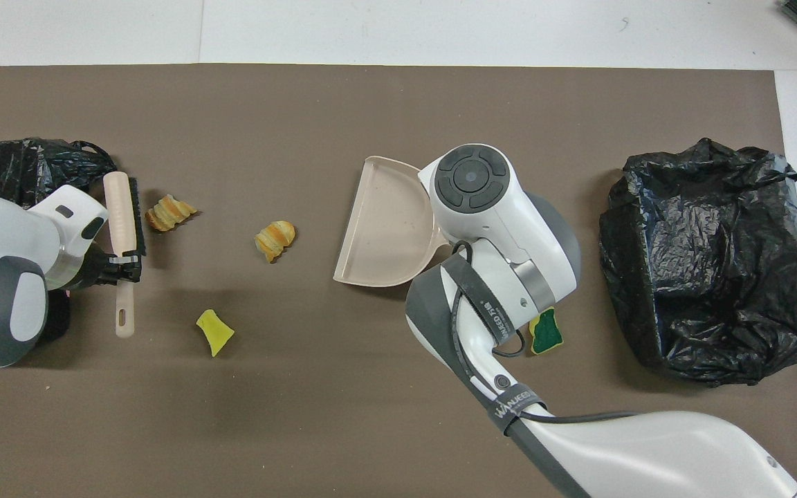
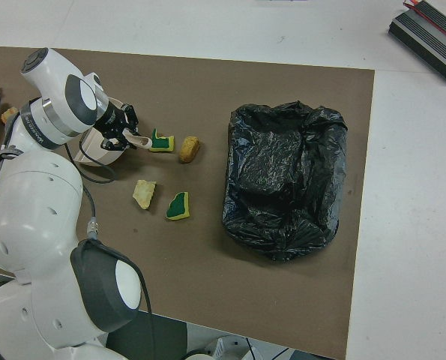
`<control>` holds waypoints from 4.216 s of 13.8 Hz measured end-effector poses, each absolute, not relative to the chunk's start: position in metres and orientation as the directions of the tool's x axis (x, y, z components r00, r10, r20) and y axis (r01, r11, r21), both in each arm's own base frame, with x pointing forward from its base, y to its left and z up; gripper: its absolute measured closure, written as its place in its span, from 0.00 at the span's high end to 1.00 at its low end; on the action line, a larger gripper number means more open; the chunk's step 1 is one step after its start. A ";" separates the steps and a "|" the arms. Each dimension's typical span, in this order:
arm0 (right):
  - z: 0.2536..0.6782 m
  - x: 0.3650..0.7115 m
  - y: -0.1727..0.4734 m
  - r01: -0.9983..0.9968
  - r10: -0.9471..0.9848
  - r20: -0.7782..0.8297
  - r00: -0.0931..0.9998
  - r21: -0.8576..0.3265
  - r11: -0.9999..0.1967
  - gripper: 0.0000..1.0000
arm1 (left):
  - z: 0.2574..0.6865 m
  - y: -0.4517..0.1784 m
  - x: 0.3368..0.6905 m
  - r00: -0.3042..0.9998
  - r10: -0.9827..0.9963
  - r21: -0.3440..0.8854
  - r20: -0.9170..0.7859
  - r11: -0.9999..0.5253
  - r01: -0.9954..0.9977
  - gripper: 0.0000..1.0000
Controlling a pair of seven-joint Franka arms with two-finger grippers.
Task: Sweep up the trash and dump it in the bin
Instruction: 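Sweep the tan scraps into the dustpan with the left gripper's brush, then sweep the yellow sponge piece into the dustpan with the left gripper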
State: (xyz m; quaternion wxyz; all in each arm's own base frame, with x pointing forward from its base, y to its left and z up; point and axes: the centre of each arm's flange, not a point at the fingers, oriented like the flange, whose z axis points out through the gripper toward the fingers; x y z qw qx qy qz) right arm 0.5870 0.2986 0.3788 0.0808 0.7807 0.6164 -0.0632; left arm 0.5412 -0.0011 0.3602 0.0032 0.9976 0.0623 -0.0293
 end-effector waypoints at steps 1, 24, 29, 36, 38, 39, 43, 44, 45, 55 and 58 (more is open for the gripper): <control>0.377 0.586 0.300 0.975 0.953 -0.206 0.223 0.052 -0.216 0.31 | 0.355 -0.007 0.542 0.991 0.113 0.002 -0.065 -0.994 0.113 0.25; 0.370 0.584 0.298 0.984 0.958 -0.227 0.177 0.040 -0.172 0.31 | 0.388 -0.318 0.443 0.988 -0.109 0.283 -0.112 -0.956 -0.074 0.25; 0.370 0.584 0.298 0.984 0.958 -0.227 0.177 0.040 -0.172 0.31 | 0.445 -0.223 0.453 0.974 0.038 0.253 -0.225 -0.963 0.096 0.25; 0.366 0.585 0.301 0.993 0.972 -0.207 0.112 0.050 -0.104 0.31 | 0.418 -0.127 0.418 0.906 0.276 0.014 -0.321 -0.955 0.296 0.25; 0.363 0.586 0.301 0.996 0.977 -0.199 0.081 0.053 -0.072 0.31 | 0.405 -0.104 0.391 0.895 0.304 -0.029 -0.326 -0.950 0.312 0.25; 0.362 0.586 0.301 0.997 0.979 -0.196 0.059 0.054 -0.049 0.31 | 0.398 -0.098 0.377 0.893 0.309 -0.043 -0.327 -0.949 0.312 0.25; 0.362 0.588 0.300 0.998 0.981 -0.190 -0.029 0.052 0.039 0.31 | 0.362 -0.108 0.351 0.914 0.304 -0.041 -0.270 -0.952 0.304 0.25; 0.362 0.589 0.299 0.997 0.981 -0.188 -0.043 0.053 0.054 0.31 | 0.354 -0.118 0.350 0.920 0.301 -0.039 -0.249 -0.953 0.301 0.25; 0.361 0.589 0.299 0.997 0.981 -0.188 -0.051 0.051 0.062 0.31 | 0.348 -0.128 0.351 0.928 0.292 -0.036 -0.233 -0.956 0.292 0.25; 0.360 0.589 0.298 0.997 0.981 -0.189 -0.053 0.050 0.063 0.31 | 0.339 -0.235 0.404 0.983 0.085 0.152 -0.160 -0.982 0.110 0.25; 0.360 0.589 0.297 0.997 0.981 -0.189 -0.051 0.049 0.061 0.31 | 0.346 -0.284 0.403 0.986 0.037 0.219 -0.165 -0.973 0.073 0.25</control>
